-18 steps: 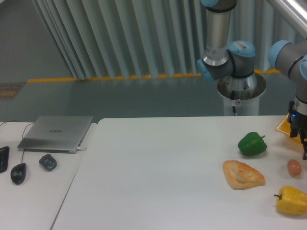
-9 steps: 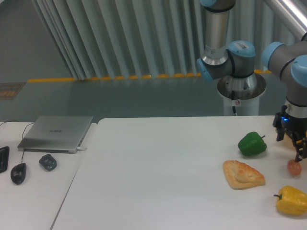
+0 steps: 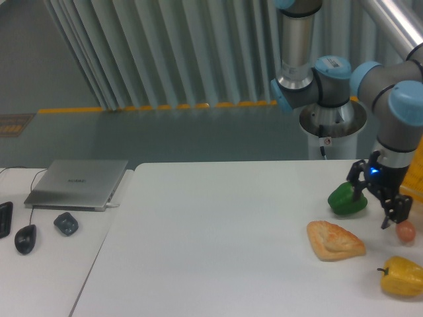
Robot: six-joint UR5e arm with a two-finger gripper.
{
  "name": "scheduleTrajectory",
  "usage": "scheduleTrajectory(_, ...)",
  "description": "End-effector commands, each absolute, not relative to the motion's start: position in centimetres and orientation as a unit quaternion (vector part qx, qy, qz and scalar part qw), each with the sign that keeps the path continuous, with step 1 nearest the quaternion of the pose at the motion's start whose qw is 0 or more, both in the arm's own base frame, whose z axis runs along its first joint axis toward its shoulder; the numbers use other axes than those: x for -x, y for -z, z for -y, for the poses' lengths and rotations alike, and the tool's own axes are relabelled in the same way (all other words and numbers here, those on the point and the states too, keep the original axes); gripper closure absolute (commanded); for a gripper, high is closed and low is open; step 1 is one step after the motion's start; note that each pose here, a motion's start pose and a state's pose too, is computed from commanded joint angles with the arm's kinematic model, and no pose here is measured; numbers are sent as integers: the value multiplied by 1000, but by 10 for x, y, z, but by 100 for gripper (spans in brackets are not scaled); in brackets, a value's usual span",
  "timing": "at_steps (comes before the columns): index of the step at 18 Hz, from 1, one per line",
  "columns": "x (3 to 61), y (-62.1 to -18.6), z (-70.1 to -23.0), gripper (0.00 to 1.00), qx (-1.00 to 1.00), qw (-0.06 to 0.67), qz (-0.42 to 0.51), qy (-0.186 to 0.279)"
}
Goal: Place the triangular bread in the basket
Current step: 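Move the gripper over the triangular bread and lower toward it, then close the gripper on the triangular bread's edge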
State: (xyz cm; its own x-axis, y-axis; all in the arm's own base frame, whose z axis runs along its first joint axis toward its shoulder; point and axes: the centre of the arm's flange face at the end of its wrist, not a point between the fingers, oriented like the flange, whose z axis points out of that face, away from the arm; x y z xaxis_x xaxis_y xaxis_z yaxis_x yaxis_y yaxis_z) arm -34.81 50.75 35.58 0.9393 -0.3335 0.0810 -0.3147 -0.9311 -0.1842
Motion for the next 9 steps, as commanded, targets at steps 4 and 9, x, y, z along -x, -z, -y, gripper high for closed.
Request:
scheduleTrajectory(4,316,-338,-537,0,976,50,-209,39)
scheduleTrajectory(9,311,-324,-545,0,974,46,-217,41)
